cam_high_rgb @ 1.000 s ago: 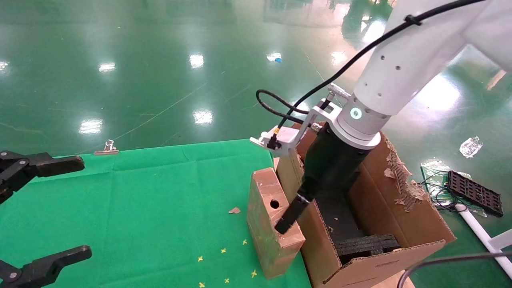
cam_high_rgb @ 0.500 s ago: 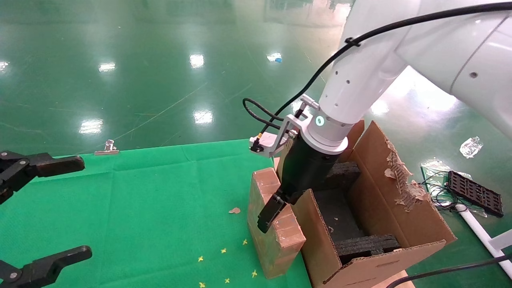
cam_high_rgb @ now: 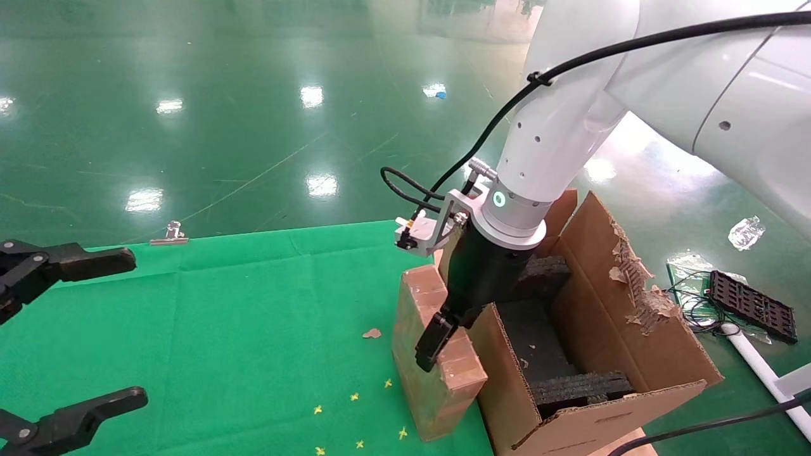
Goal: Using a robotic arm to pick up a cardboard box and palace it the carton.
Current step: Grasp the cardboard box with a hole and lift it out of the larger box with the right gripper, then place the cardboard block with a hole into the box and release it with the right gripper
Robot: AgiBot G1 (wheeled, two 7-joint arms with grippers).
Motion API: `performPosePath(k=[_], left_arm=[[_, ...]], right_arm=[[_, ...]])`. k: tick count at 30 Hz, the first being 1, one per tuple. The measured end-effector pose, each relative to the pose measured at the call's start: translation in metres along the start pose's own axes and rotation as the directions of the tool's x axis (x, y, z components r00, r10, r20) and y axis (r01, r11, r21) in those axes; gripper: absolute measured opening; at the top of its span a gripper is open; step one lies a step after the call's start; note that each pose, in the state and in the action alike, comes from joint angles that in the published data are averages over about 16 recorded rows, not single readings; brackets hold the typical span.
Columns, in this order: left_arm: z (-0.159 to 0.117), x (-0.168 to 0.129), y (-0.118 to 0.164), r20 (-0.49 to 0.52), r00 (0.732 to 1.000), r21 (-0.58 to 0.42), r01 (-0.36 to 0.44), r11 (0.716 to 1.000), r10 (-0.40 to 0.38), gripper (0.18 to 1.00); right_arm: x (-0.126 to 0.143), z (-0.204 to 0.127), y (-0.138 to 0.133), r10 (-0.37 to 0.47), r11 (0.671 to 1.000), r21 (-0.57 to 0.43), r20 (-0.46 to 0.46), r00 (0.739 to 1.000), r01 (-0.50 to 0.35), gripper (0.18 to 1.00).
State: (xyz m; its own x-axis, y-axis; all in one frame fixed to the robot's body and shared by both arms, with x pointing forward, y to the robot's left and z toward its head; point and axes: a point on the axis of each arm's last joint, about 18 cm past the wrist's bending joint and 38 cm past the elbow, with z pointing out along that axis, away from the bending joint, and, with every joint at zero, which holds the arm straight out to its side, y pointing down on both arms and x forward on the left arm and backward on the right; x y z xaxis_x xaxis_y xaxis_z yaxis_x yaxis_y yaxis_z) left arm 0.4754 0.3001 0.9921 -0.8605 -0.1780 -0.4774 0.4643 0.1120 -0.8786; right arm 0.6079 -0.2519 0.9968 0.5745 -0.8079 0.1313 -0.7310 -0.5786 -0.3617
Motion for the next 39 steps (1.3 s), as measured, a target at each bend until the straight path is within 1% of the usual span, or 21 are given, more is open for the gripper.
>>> performPosePath(k=[3,7,10,13,16,19,22,26,29,31,35,37,39], left_arm=[[0.0,0.0,0.0,0.0,1.0,0.0,0.0,1.0,0.0,0.969],[0.0,0.0,0.0,0.0,1.0,0.0,0.0,1.0,0.0,0.932],[0.0,0.0,0.0,0.0,1.0,0.0,0.0,1.0,0.0,0.906],[0.0,0.0,0.0,0.0,1.0,0.0,0.0,1.0,0.0,0.858],[0.0,0.0,0.0,0.0,1.0,0.0,0.0,1.0,0.0,0.819],[0.0,0.0,0.0,0.0,1.0,0.0,0.0,1.0,0.0,0.749],[0.0,0.0,0.0,0.0,1.0,0.0,0.0,1.0,0.0,0.685],[0.0,0.0,0.0,0.0,1.0,0.0,0.0,1.0,0.0,0.578],[0.0,0.0,0.0,0.0,1.0,0.0,0.0,1.0,0.0,0.507],[0.0,0.0,0.0,0.0,1.0,0.0,0.0,1.0,0.0,0.455],[0.0,0.0,0.0,0.0,1.0,0.0,0.0,1.0,0.0,0.373],[0.0,0.0,0.0,0.0,1.0,0.0,0.0,1.0,0.0,0.332],[0.0,0.0,0.0,0.0,1.0,0.0,0.0,1.0,0.0,0.309]], right_arm=[[0.0,0.002,0.001,-0.001,1.0,-0.008,-0.006,1.0,0.001,0.918],[0.0,0.005,0.002,-0.003,1.0,-0.018,-0.012,1.0,0.003,0.869],[0.0,0.006,0.003,-0.005,1.0,-0.023,-0.015,1.0,0.005,0.809],[0.0,0.008,0.004,-0.008,1.0,-0.025,-0.017,1.0,0.007,0.757],[-0.001,0.007,0.004,-0.013,1.0,-0.022,-0.016,1.0,0.013,0.683],[0.0,0.003,0.004,-0.024,1.0,-0.011,-0.014,1.0,0.024,0.621],[0.002,-0.006,0.004,-0.037,0.999,0.016,-0.012,0.999,0.037,0.542],[0.011,-0.032,0.002,-0.054,0.995,0.087,-0.021,0.998,0.056,0.463],[0.023,-0.061,0.002,-0.06,0.984,0.164,-0.04,0.997,0.065,0.407],[0.033,-0.084,0.005,-0.056,0.973,0.221,-0.058,0.997,0.067,0.387],[0.06,-0.129,0.016,-0.017,0.941,0.334,-0.101,0.995,0.05,0.348],[0.075,-0.149,0.026,0.017,0.924,0.381,-0.122,0.992,0.031,0.343],[0.091,-0.164,0.038,0.06,0.909,0.417,-0.14,0.988,0.004,0.338]])
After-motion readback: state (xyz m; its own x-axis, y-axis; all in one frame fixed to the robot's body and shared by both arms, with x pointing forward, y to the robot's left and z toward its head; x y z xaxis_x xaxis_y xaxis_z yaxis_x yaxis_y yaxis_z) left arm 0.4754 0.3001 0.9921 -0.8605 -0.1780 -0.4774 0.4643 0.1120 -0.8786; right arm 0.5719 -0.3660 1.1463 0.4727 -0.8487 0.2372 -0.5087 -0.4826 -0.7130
